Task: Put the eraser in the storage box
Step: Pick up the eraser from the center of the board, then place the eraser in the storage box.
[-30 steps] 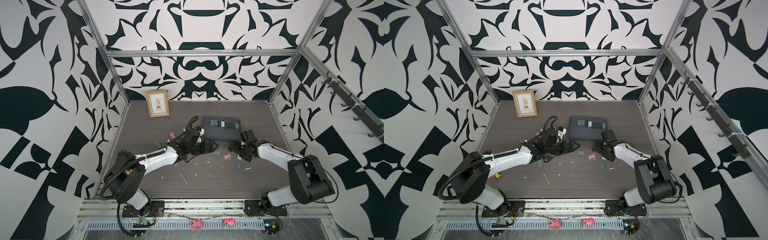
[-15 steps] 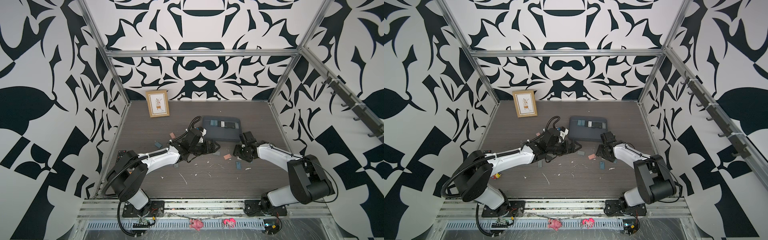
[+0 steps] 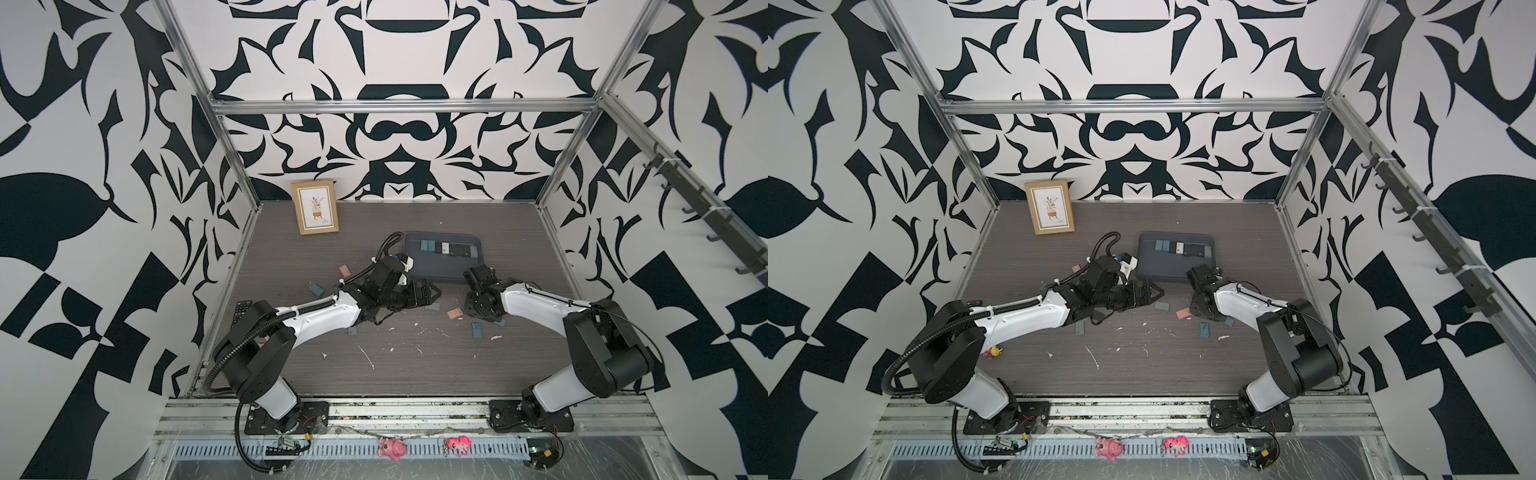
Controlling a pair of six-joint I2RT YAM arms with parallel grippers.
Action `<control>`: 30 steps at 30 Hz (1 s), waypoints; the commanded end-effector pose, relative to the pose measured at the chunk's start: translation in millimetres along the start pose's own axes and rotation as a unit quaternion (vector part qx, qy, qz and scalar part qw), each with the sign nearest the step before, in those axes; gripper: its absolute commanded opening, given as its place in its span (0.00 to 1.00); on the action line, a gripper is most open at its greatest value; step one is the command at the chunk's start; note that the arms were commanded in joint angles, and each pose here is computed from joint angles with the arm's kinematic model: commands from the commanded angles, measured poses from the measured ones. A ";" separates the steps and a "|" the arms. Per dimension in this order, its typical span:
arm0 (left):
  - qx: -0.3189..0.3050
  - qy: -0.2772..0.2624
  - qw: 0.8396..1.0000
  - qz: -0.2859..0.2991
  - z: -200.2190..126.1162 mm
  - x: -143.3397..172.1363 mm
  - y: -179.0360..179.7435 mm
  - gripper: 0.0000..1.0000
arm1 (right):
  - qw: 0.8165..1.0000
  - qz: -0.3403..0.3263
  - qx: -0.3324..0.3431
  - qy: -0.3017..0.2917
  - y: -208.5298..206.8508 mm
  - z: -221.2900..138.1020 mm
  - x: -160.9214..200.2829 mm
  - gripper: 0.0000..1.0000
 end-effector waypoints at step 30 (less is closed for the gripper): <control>0.006 -0.035 0.999 -0.038 -40.4 -67.7 26.6 0.99 | 0.988 -0.049 -0.143 -0.030 136.3 -68.8 -112.8 0.21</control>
Point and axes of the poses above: each gripper's point midway between its finger pads, its own z axis out along the fingers, its own y axis along the line the jaws close on, x = y × z, the point moved 7 cm from there along -z, back along the fingers, and after that the axes turned 1 degree about z, right-handed, at the moved point
